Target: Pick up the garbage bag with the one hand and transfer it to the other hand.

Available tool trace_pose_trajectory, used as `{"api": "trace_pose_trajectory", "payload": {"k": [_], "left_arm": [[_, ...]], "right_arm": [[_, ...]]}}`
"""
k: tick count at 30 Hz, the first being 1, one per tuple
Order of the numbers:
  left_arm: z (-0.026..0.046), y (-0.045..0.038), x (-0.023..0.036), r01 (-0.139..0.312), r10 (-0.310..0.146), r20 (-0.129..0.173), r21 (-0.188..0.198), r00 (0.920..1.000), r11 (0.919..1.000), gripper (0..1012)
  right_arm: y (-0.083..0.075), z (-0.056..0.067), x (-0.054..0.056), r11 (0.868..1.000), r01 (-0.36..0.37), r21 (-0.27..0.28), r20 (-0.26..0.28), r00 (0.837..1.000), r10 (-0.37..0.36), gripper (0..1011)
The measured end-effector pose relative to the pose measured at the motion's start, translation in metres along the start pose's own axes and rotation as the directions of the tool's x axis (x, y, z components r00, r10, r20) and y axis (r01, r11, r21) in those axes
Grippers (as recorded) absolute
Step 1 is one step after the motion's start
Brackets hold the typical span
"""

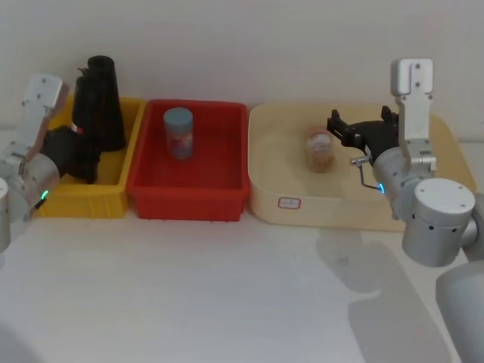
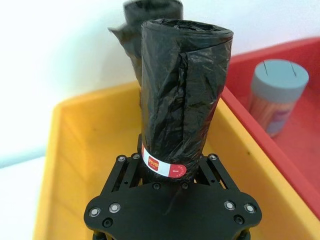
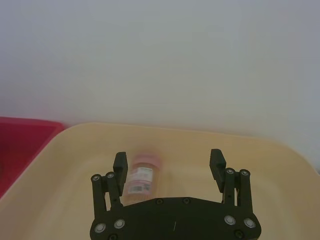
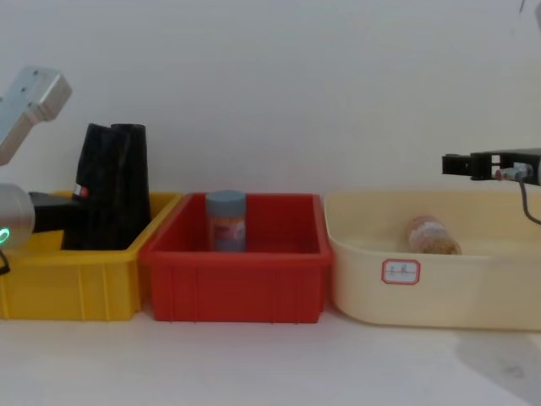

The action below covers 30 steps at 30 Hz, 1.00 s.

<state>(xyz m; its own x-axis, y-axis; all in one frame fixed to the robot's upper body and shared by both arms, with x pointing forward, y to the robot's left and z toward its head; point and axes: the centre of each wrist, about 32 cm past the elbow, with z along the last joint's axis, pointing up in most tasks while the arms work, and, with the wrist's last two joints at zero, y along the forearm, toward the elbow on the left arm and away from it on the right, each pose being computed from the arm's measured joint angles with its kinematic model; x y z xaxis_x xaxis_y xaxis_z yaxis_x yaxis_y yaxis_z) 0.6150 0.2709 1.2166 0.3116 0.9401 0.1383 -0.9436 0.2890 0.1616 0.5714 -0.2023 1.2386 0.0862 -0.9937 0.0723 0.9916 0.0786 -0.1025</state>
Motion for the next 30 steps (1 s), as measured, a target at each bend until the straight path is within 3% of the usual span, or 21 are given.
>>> {"api": "trace_pose_trajectory", "payload": {"k": [3, 9, 12, 13, 16, 19, 24, 30], "left_arm": [[0.0037, 0.0015, -0.0016, -0.021, 0.021, 0.006, -0.014, 0.9998, 0.9997, 390], [0.0185, 0.0081, -0.0068, -0.079, 0.080, 0.017, -0.064, 0.9967, 0.9948, 390], [0.0331, 0.0159, -0.0106, -0.111, 0.113, 0.013, -0.104, 0.9935, 0.9884, 390], [0.0331, 0.0159, -0.0106, -0.111, 0.113, 0.013, -0.104, 0.9935, 0.9884, 390], [0.0459, 0.0236, -0.0125, -0.126, 0.128, 0.004, -0.130, 0.9918, 0.9834, 390], [0.0574, 0.0320, -0.0133, -0.126, 0.126, -0.009, -0.149, 0.9920, 0.9809, 390], [0.0676, 0.0397, -0.0123, -0.104, 0.103, -0.015, -0.163, 0.9946, 0.9812, 390], [0.0744, 0.0442, -0.0098, -0.046, 0.045, -0.010, -0.170, 0.9989, 0.9844, 390]], "right_arm": [[0.000, -0.001, 0.002, 1.000, 0.010, -0.005, -0.004, 1.000, -0.010, 1000], [0.000, -0.003, 0.005, 1.000, 0.024, -0.012, -0.009, 1.000, -0.024, 1000], [0.001, -0.003, 0.006, 1.000, 0.027, -0.015, -0.011, 1.000, -0.028, 1001], [0.001, -0.004, 0.006, 0.999, 0.028, -0.015, -0.012, 1.000, -0.029, 1001], [0.001, -0.004, 0.007, 0.999, 0.032, -0.017, -0.013, 0.999, -0.032, 1001], [0.001, -0.004, 0.008, 0.999, 0.034, -0.018, -0.014, 0.999, -0.035, 1000], [0.001, -0.005, 0.009, 0.999, 0.037, -0.020, -0.014, 0.999, -0.037, 1000], [0.001, -0.005, 0.009, 0.999, 0.040, -0.022, -0.016, 0.999, -0.040, 1000]]}}
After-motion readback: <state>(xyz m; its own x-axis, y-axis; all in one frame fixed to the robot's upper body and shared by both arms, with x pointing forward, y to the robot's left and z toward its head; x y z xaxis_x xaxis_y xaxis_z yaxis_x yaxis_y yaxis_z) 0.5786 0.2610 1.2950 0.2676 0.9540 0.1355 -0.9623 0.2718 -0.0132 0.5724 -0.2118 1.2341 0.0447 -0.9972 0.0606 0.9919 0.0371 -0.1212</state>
